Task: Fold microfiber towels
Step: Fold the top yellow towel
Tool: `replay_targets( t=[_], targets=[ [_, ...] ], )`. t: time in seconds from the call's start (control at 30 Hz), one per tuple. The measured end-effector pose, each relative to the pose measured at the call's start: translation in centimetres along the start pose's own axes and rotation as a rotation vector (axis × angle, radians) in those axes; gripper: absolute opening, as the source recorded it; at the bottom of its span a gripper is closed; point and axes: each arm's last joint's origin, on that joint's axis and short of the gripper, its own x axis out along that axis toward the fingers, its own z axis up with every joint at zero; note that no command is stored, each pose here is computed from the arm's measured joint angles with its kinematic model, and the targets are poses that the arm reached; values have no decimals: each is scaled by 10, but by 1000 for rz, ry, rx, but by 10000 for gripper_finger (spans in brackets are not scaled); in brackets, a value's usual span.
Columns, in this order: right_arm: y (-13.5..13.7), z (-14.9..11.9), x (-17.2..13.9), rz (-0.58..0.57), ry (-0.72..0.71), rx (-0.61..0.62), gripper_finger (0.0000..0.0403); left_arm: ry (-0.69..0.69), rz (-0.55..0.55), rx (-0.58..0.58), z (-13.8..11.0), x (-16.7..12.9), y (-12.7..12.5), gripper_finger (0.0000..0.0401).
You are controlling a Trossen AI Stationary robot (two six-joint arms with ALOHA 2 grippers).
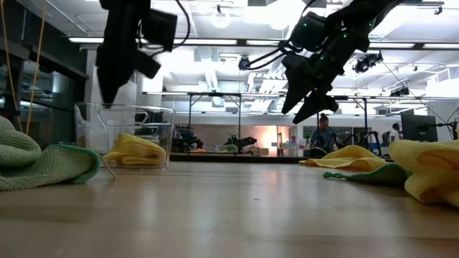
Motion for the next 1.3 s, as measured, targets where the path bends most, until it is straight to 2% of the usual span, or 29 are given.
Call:
replay_targets(
  t=[0.2,0.43,0.57,0.8,0.9,1.07,1.1,1.17,1.23,1.3],
  targets=[
    [0,1,0,5,-11,-1,224,-246,-38,-31,4,-31,5,0],
    [6,11,-1,56,-113,-14,224,-779,-261,18,3,-59,-1,0],
    [9,16,-2,101,-161,-24,224,-1055,-398,8,-4,-59,-4,0],
    [14,23,-4,184,-217,-45,224,-1428,-567,-96,-12,-36,-2,0],
    [16,24,-8,209,-235,-51,224,-1492,-606,-129,-13,-29,0,0],
    [19,25,-27,230,-279,-49,224,-1468,-582,-140,-13,-24,2,2],
    [18,25,-33,195,-270,-24,224,-1464,-570,-130,-13,-23,1,4],
    [14,22,-44,42,-211,21,224,-1466,-549,-110,-13,-23,1,9],
    [9,14,-49,-126,-96,36,224,-1464,-539,-97,-13,-22,1,19],
    [3,3,-50,-219,23,38,224,-1467,-528,-86,-13,-22,1,32]
  ],
)
